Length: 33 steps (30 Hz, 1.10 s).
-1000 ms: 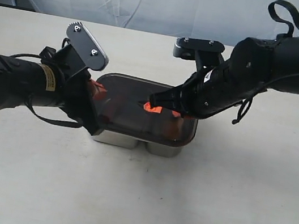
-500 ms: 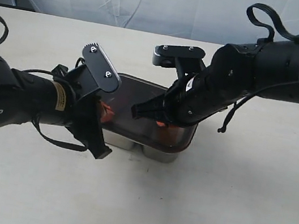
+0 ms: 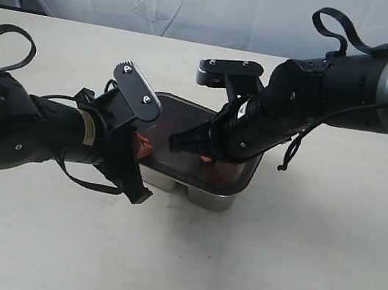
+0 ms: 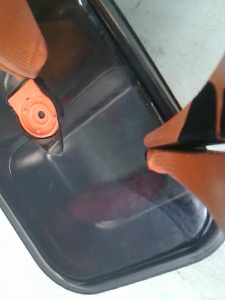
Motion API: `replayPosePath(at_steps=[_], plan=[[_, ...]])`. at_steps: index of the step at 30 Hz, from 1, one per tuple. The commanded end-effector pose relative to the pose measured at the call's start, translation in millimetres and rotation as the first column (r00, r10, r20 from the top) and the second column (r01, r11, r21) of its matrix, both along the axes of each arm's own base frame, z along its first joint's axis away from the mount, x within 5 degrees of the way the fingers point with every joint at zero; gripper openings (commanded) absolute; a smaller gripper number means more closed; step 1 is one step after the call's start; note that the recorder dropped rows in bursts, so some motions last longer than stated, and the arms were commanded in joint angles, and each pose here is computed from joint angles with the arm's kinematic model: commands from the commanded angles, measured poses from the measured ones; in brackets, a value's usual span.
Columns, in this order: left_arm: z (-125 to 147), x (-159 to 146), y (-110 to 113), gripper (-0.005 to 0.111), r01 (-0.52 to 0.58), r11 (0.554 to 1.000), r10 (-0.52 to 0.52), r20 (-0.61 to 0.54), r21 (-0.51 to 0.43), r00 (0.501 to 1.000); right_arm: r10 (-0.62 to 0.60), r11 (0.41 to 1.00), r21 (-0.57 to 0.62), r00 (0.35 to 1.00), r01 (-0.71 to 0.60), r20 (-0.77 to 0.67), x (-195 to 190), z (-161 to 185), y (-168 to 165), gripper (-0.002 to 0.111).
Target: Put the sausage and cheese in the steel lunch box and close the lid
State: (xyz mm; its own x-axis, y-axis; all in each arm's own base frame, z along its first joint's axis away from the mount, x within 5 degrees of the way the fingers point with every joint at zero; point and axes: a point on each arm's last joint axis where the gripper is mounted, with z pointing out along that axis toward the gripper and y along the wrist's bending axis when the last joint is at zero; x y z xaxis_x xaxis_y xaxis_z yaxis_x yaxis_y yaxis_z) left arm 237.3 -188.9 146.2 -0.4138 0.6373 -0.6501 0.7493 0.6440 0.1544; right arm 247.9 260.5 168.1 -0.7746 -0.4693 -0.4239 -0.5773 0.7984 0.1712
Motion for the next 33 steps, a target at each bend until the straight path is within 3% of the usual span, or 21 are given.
replayPosePath(at_steps=[1,6,15,25,33], plan=[[-28,-8,4,0.000,-0.006,0.995,0.019,-0.128,0.101,0.992,-0.003,0.997,-0.081,0.996,-0.005,-0.094,-5,-28,-3,0.000],[-28,-8,4,0.000,-0.006,0.995,0.019,-0.127,0.100,0.992,0.003,0.998,-0.060,0.999,-0.006,-0.052,-2,-24,-2,0.000],[-8,-9,5,0.000,-0.011,0.998,0.016,-0.083,0.065,0.996,-0.001,1.000,0.013,0.997,0.000,0.082,-4,25,-8,0.000],[46,-17,12,0.000,-0.023,0.999,0.024,0.039,-0.042,0.999,-0.039,0.995,0.100,0.978,0.019,0.204,-12,78,-22,0.000],[82,-31,25,0.000,-0.032,0.996,0.039,0.087,-0.079,0.995,-0.066,0.992,0.116,0.978,0.044,0.199,-24,102,-34,0.000]])
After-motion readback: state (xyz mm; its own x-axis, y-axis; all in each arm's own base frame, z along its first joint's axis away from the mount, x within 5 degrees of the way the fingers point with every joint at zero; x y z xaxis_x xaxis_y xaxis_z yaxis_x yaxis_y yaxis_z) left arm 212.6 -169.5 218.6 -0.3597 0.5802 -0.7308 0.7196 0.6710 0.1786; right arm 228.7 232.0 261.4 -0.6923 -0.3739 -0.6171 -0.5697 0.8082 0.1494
